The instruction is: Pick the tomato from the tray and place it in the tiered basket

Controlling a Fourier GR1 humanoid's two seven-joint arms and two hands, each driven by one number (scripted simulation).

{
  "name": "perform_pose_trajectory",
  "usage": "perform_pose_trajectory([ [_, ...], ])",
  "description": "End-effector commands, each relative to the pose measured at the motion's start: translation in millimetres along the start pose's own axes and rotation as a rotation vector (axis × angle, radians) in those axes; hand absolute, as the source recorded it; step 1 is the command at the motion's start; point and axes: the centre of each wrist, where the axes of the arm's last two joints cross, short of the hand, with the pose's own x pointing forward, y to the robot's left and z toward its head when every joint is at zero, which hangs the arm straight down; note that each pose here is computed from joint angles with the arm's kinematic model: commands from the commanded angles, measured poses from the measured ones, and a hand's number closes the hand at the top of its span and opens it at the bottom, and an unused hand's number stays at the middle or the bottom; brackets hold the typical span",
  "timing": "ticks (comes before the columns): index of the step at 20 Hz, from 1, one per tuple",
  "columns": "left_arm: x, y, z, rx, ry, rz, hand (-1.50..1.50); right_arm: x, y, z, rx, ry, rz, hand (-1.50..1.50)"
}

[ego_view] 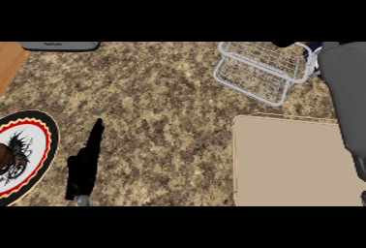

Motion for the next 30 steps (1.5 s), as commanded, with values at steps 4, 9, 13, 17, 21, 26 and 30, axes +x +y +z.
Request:
perform_pose_trajectory([
  [4,-6,3,9,-0.031,0.071,0.01,0.0,-5,13,-13,0.068,0.033,-0.312,-1.5],
  [9,-11,4,0,-0.001,0.087,0.01,0.0,-11,19,-8,0.003,-0.007,-0.522,-1.5],
  [13,-21,2,12,0.002,0.086,0.015,0.0,-16,-7,-10,-0.167,-0.052,-0.588,-1.5],
  [17,-20,5,23,0.0,0.11,0.004,0.0,-45,-66,-17,-0.376,0.019,-0.602,-1.5],
  [21,-22,8,15,0.03,0.105,0.019,0.0,-82,-127,-13,-0.504,0.127,-0.616,-1.5],
  [26,-27,12,16,0.069,0.132,0.024,0.0,-150,-157,26,-0.502,0.156,-0.629,-1.5],
  [30,-32,27,26,0.057,0.133,0.015,0.0,-191,-220,62,-0.5,0.154,-0.627,-1.5],
])
